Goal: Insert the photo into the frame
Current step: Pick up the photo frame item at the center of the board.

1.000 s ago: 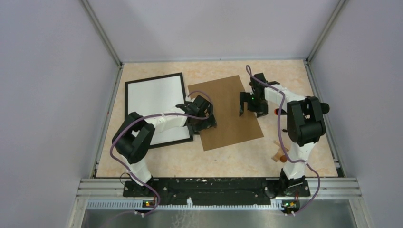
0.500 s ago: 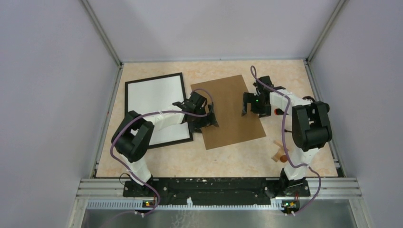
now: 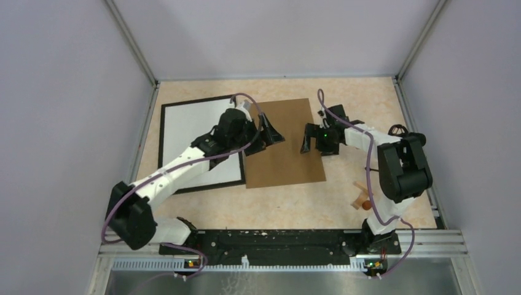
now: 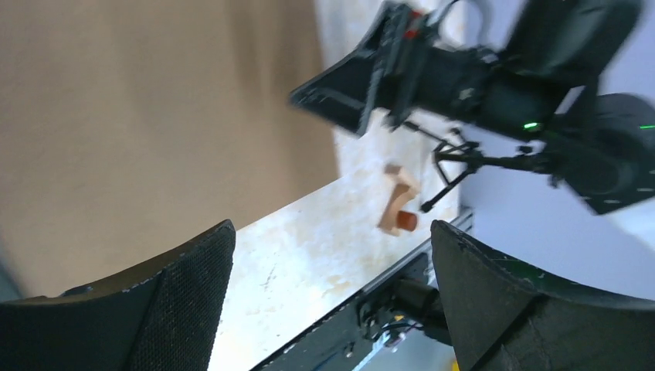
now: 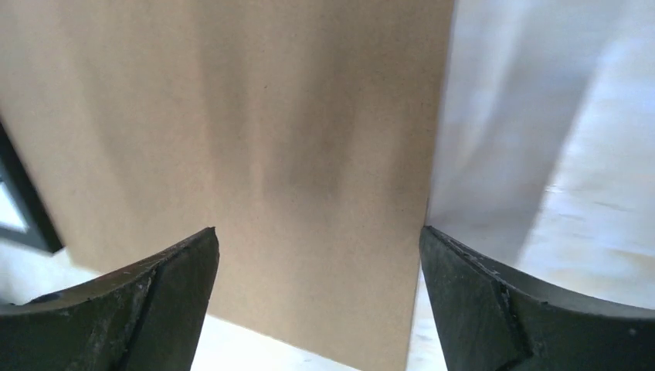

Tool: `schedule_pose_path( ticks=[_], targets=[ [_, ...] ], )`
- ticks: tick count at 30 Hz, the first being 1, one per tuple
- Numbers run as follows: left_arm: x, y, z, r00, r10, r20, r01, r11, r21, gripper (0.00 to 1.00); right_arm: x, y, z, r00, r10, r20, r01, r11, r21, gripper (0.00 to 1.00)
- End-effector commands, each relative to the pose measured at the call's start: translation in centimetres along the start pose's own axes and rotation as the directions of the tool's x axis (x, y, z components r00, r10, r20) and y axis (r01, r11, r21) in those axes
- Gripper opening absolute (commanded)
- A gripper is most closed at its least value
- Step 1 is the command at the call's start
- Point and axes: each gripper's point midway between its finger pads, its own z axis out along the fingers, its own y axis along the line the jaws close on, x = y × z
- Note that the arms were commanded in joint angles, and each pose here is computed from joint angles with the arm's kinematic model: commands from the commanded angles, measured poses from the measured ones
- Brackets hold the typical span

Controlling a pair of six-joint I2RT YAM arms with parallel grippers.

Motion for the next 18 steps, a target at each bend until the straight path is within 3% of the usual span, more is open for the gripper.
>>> schedule_pose_path(
  ticks=[1,5,7,10,14,18],
  targets=[
    [-1.5,1.7,-2.9,0.991,-0.082,0.103,0.082,0.997,0.001,0.99,7.1,4.9,1.4,0.974,0.028,-0.225,-0.065,0.986,-0.156,0.99],
    [-1.6,6.1,-5.2,0.977,-0.121,0.174,0.137,0.987,-0.083,0.99,7.8,7.0,2.0,0.971,0.039,-0.235,-0.085,0.978,-0.192,0.99],
    [-2.0,6.2,-5.7,0.98,-0.062,0.189,0.076,0.995,-0.069,0.99,7.9,6.6,2.1,0.973,0.045,-0.228,-0.086,0.982,-0.171,0.99],
    [-1.3,7.9,-5.5,0.994,0.023,0.109,-0.003,0.983,-0.184,0.99,7.1,5.1,1.8,0.981,0.025,-0.191,-0.041,0.996,-0.08,0.99],
    [0.0,12.0,-5.2,0.999,0.041,0.024,-0.029,0.925,-0.378,0.99,5.3,4.3,0.0,0.993,-0.025,-0.119,0.028,0.999,0.02,0.99],
    [1.0,15.1,-5.3,0.998,0.022,0.059,0.008,0.886,-0.463,0.99,5.0,7.7,-1.6,0.992,-0.086,-0.091,0.082,0.996,-0.047,0.99]
  ],
)
